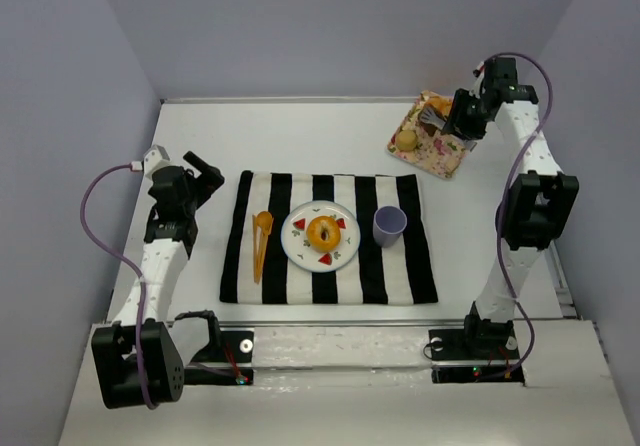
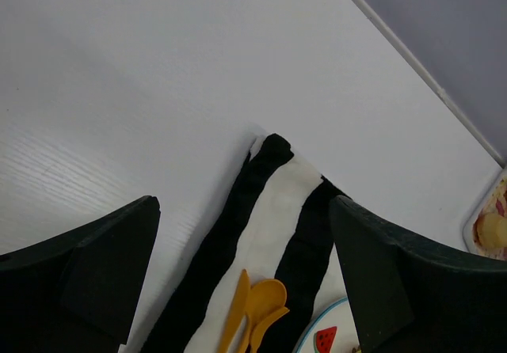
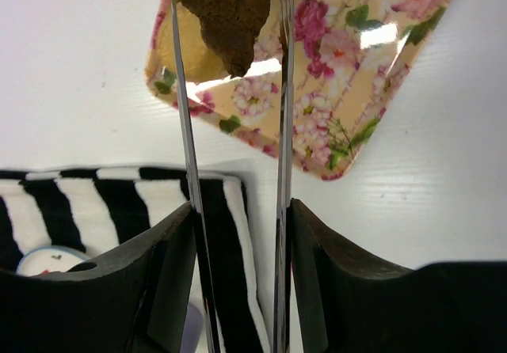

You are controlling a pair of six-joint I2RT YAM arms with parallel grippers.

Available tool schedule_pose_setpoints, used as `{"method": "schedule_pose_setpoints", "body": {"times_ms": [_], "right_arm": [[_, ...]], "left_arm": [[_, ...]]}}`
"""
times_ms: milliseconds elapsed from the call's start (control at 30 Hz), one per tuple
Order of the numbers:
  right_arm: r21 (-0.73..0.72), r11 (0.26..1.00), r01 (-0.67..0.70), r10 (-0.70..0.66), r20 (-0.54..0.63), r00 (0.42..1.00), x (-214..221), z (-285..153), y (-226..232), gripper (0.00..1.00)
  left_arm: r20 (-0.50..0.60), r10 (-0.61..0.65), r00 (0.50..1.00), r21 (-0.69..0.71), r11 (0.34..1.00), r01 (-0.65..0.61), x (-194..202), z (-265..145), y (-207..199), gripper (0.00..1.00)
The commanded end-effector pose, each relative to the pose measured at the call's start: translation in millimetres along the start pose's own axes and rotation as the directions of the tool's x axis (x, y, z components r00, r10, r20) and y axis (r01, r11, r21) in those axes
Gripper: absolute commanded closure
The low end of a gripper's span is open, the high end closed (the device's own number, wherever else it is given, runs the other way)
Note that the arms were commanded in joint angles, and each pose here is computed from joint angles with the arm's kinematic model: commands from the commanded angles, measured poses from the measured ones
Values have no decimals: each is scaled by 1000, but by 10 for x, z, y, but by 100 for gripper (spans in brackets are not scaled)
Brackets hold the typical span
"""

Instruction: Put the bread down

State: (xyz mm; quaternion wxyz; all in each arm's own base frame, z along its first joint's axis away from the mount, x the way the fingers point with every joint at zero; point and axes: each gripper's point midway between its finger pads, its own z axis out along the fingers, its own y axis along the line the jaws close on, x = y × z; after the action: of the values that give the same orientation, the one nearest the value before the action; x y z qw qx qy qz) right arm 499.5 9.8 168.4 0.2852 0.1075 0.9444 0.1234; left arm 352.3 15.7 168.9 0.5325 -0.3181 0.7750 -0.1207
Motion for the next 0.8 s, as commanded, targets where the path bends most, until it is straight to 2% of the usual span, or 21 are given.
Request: {"method": "schedule_pose_setpoints", "body": {"times_ms": [0,233,300,333,367,433,467,633,767], "right_arm": [[-51,998,40,-25,272,962,-444,-870,261,71],[-156,979,134,-69,366,928,-222,-1514,596,71],[-196,961,196,-117,351,929,0,-1560,842,71],[-209,951,227,-135,380,915,83,-1733,990,71],[-201,944,262,-178,361,916,315,-1687,1237,71],[-227,918,326,-221,390,894,574,-1881,1534,71],[-288,887,361,-256,345,903,897,-1846,1773,71],[-419,786,454,-357,291,888,1657,-1979,2172,71],[-579,618,532,-532,191,825,2560,-1992,2608,69]], "left_arm": [[75,-4,997,94,996,-3,-292,-114,-279,1],[101,-12,995,127,992,-1,-347,-240,-333,1],[106,-18,994,132,991,4,-352,-263,-336,1],[94,-20,995,161,987,4,-328,-294,-383,1],[94,-21,995,166,986,5,-325,-303,-388,1],[91,-22,996,179,984,6,-316,-325,-407,1],[88,-23,996,183,983,7,-309,-332,-411,1],[91,-30,995,200,980,11,-306,-372,-431,1],[91,-33,995,216,976,12,-308,-404,-460,1]]}}
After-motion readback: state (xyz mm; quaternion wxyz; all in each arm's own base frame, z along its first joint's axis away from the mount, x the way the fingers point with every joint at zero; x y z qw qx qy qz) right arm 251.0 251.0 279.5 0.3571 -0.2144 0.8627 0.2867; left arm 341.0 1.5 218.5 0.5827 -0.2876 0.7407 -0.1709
